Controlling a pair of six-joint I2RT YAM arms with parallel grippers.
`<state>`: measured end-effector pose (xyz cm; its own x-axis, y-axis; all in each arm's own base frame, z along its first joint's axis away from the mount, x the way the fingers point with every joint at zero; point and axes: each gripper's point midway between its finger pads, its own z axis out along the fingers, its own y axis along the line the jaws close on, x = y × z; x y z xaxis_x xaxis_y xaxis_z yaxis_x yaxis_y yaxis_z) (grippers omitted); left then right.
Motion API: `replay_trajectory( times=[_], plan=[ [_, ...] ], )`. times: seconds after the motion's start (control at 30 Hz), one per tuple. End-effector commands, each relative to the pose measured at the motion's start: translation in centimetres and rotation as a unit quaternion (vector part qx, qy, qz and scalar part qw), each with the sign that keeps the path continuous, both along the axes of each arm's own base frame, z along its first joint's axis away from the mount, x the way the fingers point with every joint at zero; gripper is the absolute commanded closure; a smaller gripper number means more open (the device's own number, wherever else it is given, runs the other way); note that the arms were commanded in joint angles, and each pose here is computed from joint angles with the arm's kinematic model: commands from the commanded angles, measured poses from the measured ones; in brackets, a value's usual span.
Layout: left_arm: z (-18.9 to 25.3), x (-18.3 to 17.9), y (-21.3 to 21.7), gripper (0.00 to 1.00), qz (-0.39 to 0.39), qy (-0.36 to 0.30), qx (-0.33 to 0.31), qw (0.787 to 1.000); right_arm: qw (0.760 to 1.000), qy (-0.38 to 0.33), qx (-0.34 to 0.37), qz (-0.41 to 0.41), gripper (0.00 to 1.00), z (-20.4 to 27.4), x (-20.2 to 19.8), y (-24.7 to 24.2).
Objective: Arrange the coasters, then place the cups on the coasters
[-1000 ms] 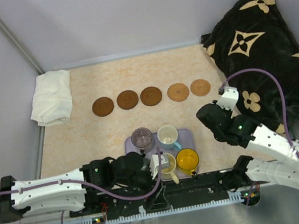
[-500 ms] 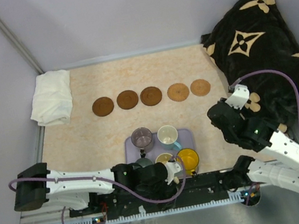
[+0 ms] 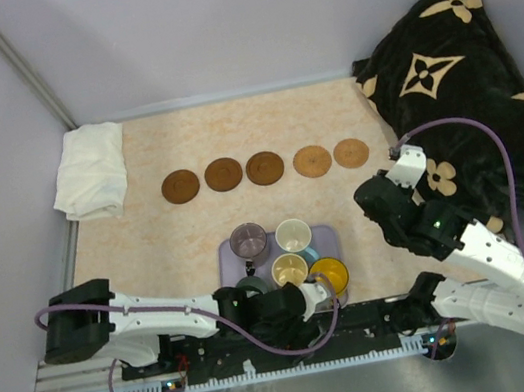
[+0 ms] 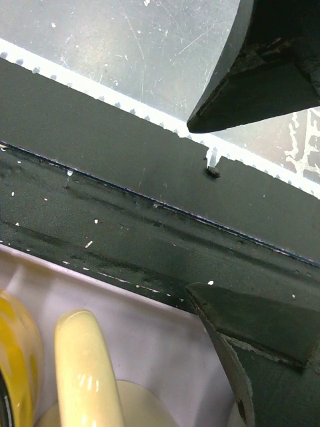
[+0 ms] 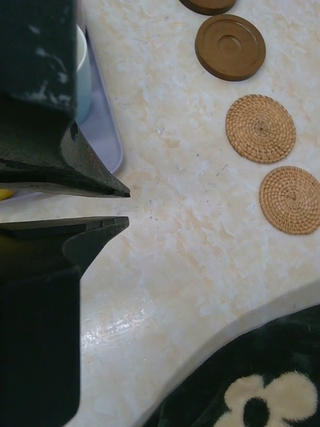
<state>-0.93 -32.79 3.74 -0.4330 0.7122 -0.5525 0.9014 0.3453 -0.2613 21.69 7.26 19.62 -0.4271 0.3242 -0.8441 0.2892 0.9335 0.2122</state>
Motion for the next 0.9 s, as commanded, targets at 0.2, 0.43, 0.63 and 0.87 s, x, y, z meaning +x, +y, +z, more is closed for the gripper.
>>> replay_trajectory(
  times=[0.2, 0.43, 0.63, 0.87],
  plan=[
    [-0.5, 1.5, -1.1, 0.00, 0.014, -0.025, 0.003, 1.000, 0.999, -0.036, 0.023, -0.006, 0.80, 1.6, 0.6, 0.1],
    [-0.9, 2.2, -1.1, 0.00, 0.026, -0.042, 0.008, 0.999, 0.999, -0.035, 0.021, -0.004, 0.80, 1.3, 0.7, 0.1],
    [-0.9, 3.4, -1.2, 0.00, 0.045, -0.065, 0.005, 0.997, 0.999, -0.034, 0.021, -0.001, 0.80, 0.9, 0.8, 0.4],
    [-0.8, 4.6, -1.9, 0.01, 0.056, -0.084, 0.001, 0.995, 0.999, -0.039, 0.020, 0.002, 0.80, 0.9, 1.0, 0.5]
  ],
)
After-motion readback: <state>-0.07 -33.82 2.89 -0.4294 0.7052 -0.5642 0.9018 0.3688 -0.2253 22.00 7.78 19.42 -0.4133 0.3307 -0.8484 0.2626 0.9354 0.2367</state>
